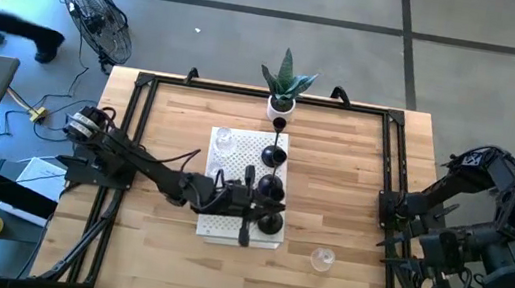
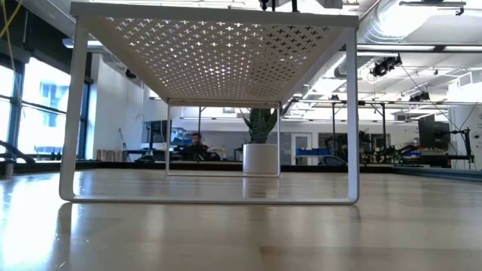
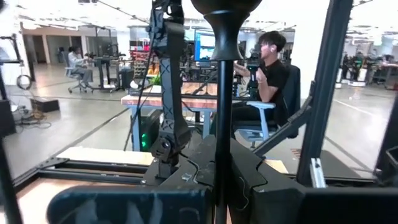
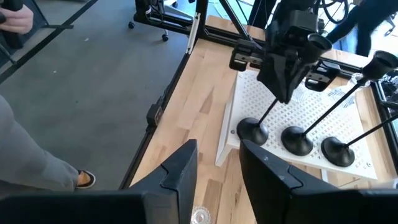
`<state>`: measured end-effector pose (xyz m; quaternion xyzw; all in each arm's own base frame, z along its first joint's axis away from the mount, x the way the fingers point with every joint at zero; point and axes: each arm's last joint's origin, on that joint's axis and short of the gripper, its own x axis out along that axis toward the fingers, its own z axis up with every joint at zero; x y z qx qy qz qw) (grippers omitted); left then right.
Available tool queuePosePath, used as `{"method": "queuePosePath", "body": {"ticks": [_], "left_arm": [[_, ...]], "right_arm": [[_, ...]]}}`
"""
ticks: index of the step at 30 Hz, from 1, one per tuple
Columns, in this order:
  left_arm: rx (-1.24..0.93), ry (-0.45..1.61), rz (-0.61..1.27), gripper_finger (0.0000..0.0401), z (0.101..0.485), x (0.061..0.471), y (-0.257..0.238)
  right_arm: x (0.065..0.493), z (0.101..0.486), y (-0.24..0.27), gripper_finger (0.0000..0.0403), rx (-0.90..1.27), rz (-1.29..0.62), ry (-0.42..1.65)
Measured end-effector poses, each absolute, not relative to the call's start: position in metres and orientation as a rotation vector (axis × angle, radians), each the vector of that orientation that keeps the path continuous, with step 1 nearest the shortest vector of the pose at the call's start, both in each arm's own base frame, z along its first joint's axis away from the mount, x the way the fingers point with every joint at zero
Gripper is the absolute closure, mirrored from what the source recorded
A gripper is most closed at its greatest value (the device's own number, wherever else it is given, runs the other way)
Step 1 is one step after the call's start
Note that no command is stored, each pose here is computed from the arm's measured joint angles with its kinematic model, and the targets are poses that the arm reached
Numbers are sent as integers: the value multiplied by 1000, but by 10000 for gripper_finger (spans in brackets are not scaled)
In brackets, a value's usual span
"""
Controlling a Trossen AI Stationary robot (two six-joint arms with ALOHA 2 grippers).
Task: Pick & Place candle stick holders
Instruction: Put the black candle holder on the shelf aligned with the other black candle holders
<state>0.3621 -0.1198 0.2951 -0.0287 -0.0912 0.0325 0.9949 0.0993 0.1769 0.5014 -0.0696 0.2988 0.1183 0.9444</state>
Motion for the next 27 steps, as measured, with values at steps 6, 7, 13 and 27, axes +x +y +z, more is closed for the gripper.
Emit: {"method": "queuePosePath", "body": {"ticks": [6,7,13,27], "left_arm": [[-69,-167,43,394,294,363,-119],[-67,-162,42,394,294,363,-119],[-62,-135,43,394,296,361,-119],[-73,-111,21,393,298,358,-118]], "right_arm": [[99,501,177,289,-140,241,610],[99,501,177,289,-140,241,609],[99,501,177,289,-141,241,610],[99,501,177,289,-168,249,605]]}}
